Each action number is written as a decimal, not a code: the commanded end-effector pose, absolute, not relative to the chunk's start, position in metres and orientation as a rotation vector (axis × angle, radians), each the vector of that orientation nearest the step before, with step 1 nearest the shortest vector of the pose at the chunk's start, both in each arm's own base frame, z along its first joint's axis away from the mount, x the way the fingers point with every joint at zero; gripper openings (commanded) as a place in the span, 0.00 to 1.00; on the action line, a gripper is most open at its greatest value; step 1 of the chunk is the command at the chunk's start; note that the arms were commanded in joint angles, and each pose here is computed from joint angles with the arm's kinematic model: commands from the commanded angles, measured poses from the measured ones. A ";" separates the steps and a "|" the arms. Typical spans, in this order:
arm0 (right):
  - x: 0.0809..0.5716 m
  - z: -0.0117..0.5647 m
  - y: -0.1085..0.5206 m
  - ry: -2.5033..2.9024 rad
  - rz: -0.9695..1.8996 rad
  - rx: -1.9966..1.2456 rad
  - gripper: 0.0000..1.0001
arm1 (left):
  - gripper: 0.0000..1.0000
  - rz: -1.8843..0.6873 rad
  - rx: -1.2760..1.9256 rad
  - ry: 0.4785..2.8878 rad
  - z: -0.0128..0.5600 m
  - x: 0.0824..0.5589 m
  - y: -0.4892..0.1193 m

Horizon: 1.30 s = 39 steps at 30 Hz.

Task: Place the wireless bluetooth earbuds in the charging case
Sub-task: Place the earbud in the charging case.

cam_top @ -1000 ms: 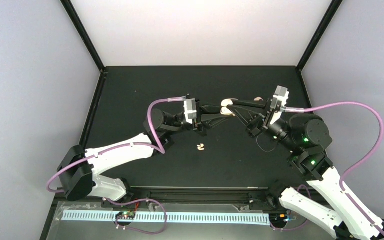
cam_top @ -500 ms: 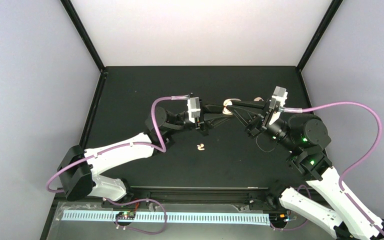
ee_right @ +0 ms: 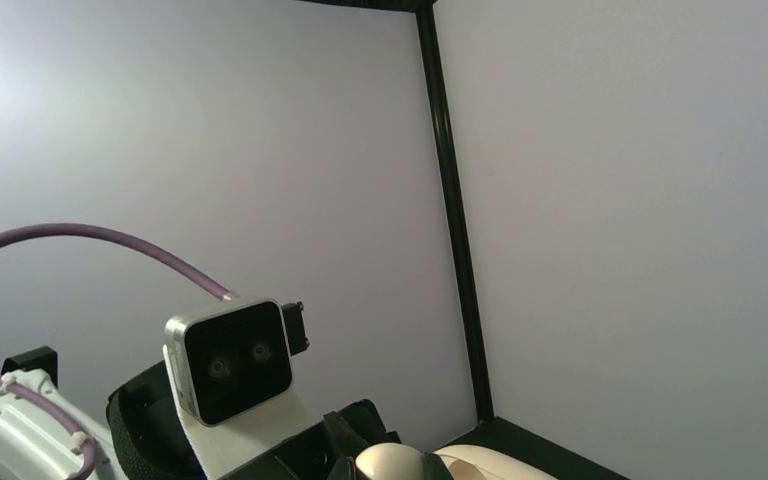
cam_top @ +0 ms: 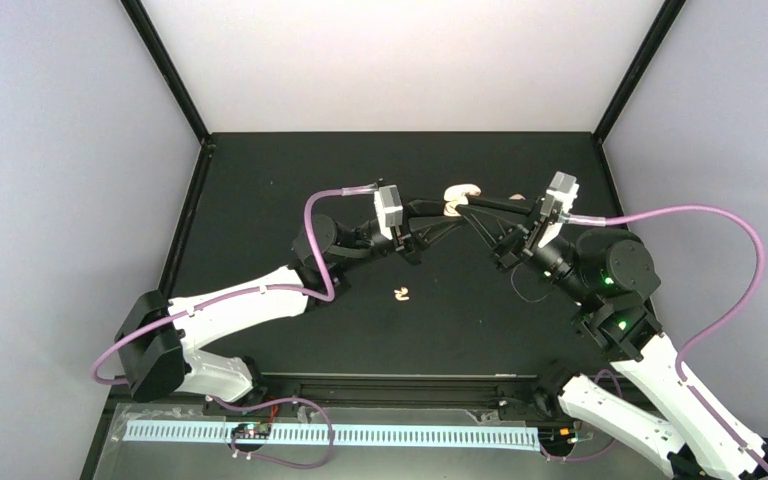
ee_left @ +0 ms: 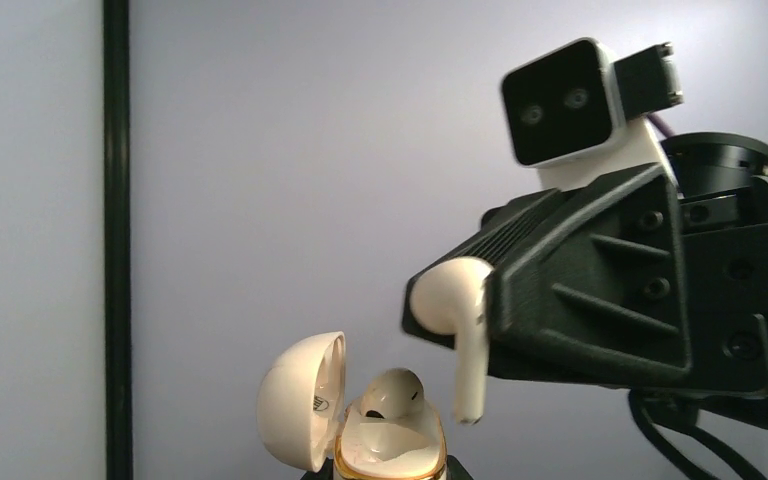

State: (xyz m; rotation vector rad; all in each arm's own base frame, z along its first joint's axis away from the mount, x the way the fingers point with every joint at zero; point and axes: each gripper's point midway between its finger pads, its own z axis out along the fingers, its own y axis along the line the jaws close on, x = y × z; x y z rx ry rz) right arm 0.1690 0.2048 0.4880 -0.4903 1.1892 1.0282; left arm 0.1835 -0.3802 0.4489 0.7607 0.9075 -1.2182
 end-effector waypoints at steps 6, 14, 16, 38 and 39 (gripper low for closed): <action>0.173 0.509 0.187 1.104 0.980 -0.383 0.09 | 0.02 -1.122 0.602 0.903 0.474 0.204 -0.370; 0.179 0.512 0.186 1.101 0.959 -0.364 0.09 | 0.02 -1.030 0.604 0.886 0.478 0.202 -0.375; 0.179 0.513 0.184 1.100 0.952 -0.356 0.09 | 0.02 -1.006 0.596 0.889 0.479 0.203 -0.375; 0.191 0.512 0.183 1.110 0.896 -0.330 0.09 | 0.02 -0.876 0.609 0.947 0.478 0.214 -0.396; 0.190 0.513 0.182 1.108 0.892 -0.327 0.09 | 0.01 -0.874 0.610 0.946 0.478 0.214 -0.396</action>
